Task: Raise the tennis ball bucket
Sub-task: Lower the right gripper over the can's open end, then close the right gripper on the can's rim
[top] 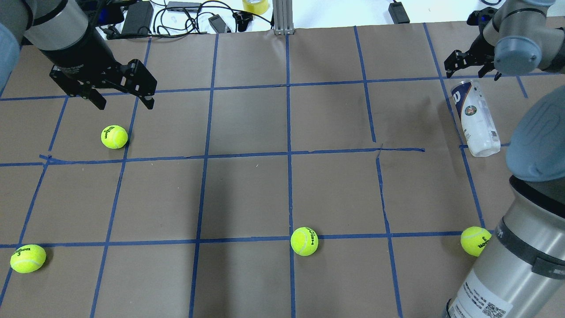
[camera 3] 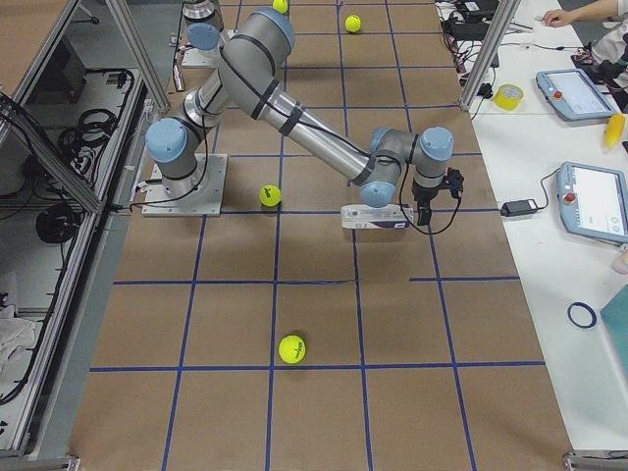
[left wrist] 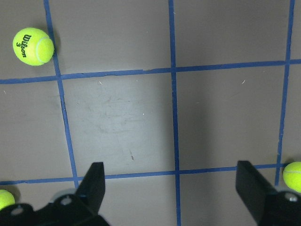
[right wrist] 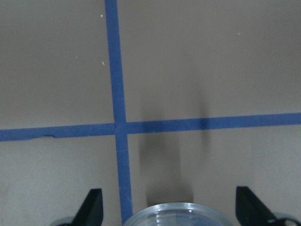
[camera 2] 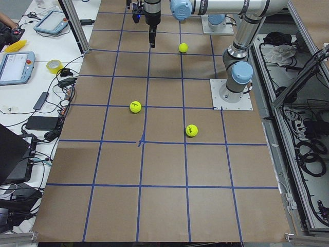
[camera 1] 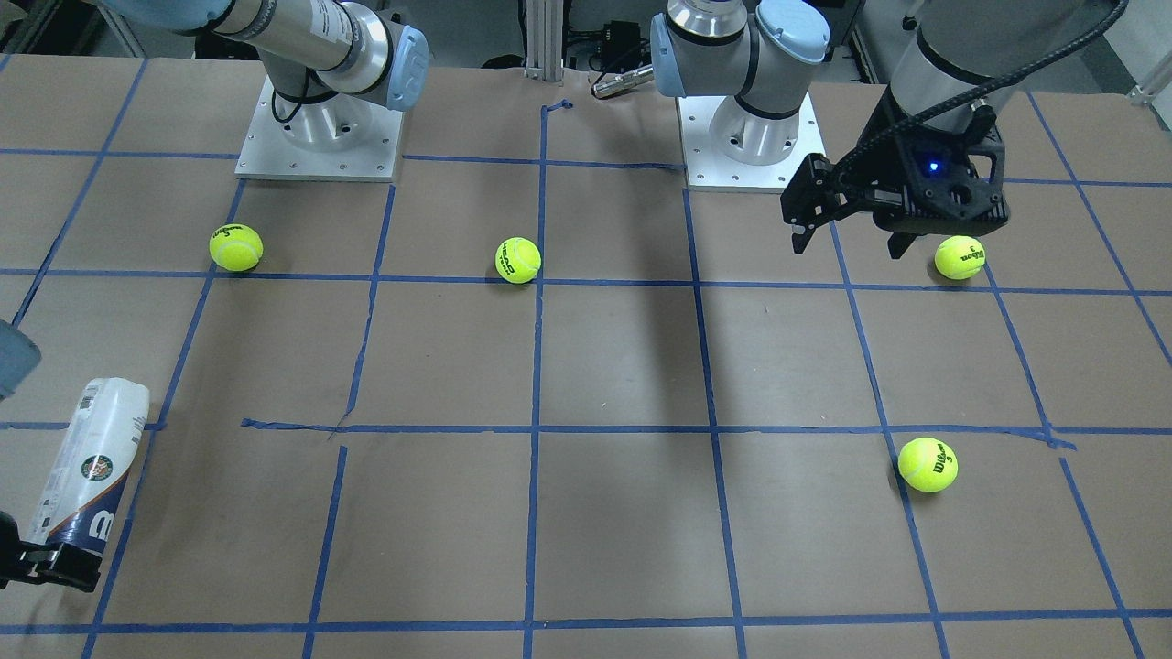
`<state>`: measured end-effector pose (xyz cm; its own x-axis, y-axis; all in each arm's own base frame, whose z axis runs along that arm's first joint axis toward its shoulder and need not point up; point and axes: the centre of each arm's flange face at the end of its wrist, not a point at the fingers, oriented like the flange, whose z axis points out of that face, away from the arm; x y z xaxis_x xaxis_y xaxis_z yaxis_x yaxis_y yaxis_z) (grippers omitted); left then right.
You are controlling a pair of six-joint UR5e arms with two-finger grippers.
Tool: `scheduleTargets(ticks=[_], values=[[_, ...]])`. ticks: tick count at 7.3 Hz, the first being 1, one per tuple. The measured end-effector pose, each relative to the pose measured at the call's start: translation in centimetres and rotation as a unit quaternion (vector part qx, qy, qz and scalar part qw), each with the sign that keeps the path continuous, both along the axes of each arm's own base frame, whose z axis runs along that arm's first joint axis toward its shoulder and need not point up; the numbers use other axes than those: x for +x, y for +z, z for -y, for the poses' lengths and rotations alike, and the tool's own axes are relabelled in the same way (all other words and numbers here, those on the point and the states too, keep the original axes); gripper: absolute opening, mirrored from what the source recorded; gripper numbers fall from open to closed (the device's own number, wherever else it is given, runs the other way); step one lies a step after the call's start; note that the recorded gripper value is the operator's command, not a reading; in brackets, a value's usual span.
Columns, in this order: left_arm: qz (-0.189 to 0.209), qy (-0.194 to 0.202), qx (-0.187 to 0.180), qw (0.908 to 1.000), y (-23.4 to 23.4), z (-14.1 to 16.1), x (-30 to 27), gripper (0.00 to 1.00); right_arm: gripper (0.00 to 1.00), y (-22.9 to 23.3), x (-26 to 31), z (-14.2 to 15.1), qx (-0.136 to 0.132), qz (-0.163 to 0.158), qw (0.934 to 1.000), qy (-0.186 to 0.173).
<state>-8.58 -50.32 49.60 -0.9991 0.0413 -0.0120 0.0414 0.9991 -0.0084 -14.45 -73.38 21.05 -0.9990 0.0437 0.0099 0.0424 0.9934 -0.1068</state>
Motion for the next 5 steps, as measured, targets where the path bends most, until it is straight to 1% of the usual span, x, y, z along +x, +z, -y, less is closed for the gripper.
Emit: scheduleTargets(ticks=[3, 5], values=[[0.003, -0.004, -0.004, 1.0000, 0.3, 0.0, 0.4, 1.00, 1.00, -1.1, 0.0, -0.5, 0.028, 0.007, 0.9996, -0.001], [0.003, -0.005, -0.004, 1.0000, 0.4, -0.1, 0.4, 1.00, 1.00, -1.2, -0.2, -0.5, 0.035, 0.002, 0.9994, -0.002]])
